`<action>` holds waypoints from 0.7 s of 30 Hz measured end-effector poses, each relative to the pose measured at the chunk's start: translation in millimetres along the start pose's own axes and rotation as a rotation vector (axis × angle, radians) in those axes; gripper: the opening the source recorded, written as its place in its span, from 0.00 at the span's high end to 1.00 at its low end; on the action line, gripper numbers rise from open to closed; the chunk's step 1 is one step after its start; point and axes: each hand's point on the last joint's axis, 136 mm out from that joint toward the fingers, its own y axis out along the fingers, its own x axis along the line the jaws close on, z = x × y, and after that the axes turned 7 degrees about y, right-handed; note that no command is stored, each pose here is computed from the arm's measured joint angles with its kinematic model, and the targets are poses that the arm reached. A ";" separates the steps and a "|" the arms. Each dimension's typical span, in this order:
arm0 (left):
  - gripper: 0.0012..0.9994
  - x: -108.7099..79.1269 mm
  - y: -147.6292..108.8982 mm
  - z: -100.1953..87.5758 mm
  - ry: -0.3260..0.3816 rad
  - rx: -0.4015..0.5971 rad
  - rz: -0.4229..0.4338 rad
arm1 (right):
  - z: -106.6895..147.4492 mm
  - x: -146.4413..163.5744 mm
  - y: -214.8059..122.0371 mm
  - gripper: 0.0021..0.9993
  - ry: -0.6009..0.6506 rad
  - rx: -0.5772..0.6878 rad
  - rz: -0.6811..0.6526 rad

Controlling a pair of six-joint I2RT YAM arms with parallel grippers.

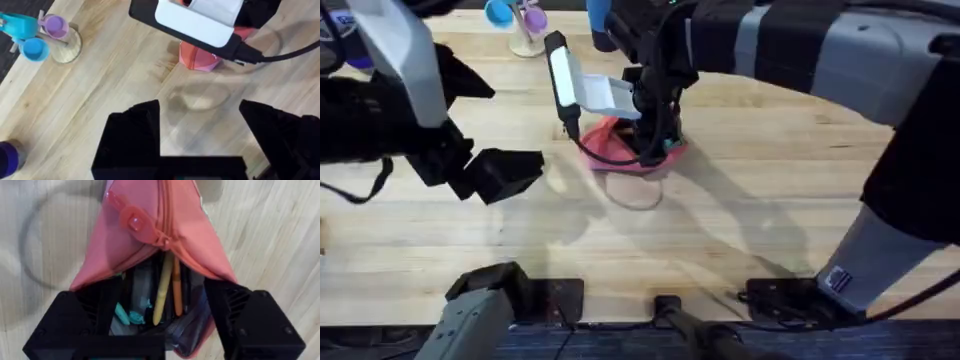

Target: Unzip the bag, pick up the pens from the table one at a time and place them inside, then zip the bag closed.

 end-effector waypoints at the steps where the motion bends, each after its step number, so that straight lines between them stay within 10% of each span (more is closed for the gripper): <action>1: 0.01 0.6 1.9 0.9 0.006 0.003 0.007 | 0.1 -0.1 0.0 0.00 0.002 0.000 0.000; 13: 0.01 10.9 36.0 23.0 0.008 0.082 0.127 | -5.7 -2.0 -38.3 0.00 0.074 -0.039 0.060; 21: 0.01 17.8 69.4 25.2 0.085 0.017 0.253 | 0.4 -13.3 -89.3 0.00 0.417 -0.069 0.199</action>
